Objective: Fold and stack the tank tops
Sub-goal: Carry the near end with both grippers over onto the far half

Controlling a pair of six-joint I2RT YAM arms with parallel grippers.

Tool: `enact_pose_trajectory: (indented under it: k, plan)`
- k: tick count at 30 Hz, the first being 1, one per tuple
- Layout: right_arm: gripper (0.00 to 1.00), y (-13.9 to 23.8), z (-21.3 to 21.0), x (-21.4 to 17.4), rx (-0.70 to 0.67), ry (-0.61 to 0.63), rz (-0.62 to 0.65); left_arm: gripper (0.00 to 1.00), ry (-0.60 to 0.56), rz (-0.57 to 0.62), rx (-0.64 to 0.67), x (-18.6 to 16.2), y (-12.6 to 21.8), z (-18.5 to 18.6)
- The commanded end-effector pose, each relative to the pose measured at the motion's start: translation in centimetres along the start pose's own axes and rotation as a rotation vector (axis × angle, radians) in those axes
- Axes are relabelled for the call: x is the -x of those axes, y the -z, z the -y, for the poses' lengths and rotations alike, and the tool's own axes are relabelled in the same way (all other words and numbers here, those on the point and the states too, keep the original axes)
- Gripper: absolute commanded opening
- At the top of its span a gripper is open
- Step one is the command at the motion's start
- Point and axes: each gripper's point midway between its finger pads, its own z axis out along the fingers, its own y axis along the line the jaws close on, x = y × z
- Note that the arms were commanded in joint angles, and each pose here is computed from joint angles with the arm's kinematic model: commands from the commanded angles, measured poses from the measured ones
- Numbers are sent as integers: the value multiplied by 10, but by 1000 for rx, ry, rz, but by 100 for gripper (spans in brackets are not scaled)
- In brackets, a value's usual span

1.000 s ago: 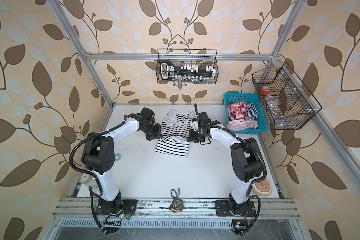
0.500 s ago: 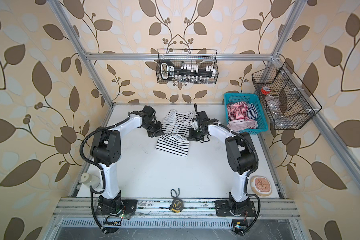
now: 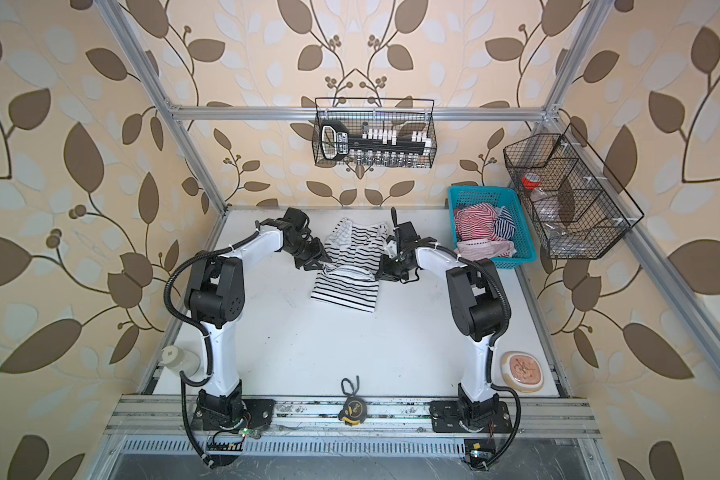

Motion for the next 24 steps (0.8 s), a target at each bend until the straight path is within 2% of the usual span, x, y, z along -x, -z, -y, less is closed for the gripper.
enact_pose_trajectory:
  k: [1, 6, 10, 12, 15, 17, 18, 21, 24]
  plan:
    - [26, 2, -4, 14, 39, -9, 36, 45, -10, 29, -34, 16, 9, 10]
    - [34, 21, -8, 28, 42, -8, 92, 47, 18, 79, -47, 36, 20, 11]
    - [34, 36, -14, 23, 26, 14, 117, 46, 11, 142, 0, 41, 41, 8]
    - [29, 41, -21, 15, 22, 36, 120, 43, 1, 166, 29, 36, 52, 4]
    - [14, 37, -36, -6, 28, 80, 84, 33, -13, 165, 44, 17, 61, -3]
    - [12, 28, -45, -26, 19, 114, 34, 28, -9, 137, 61, -1, 60, -16]
    - [13, 24, -46, -35, 6, 127, 12, 27, -7, 123, 74, -10, 59, -23]
    - [27, 16, -40, -58, -51, 140, -27, 28, 6, 90, 131, -34, 55, -48]
    - [36, 11, -26, -83, -85, 112, -57, 42, 21, 68, 133, -50, 49, -62]
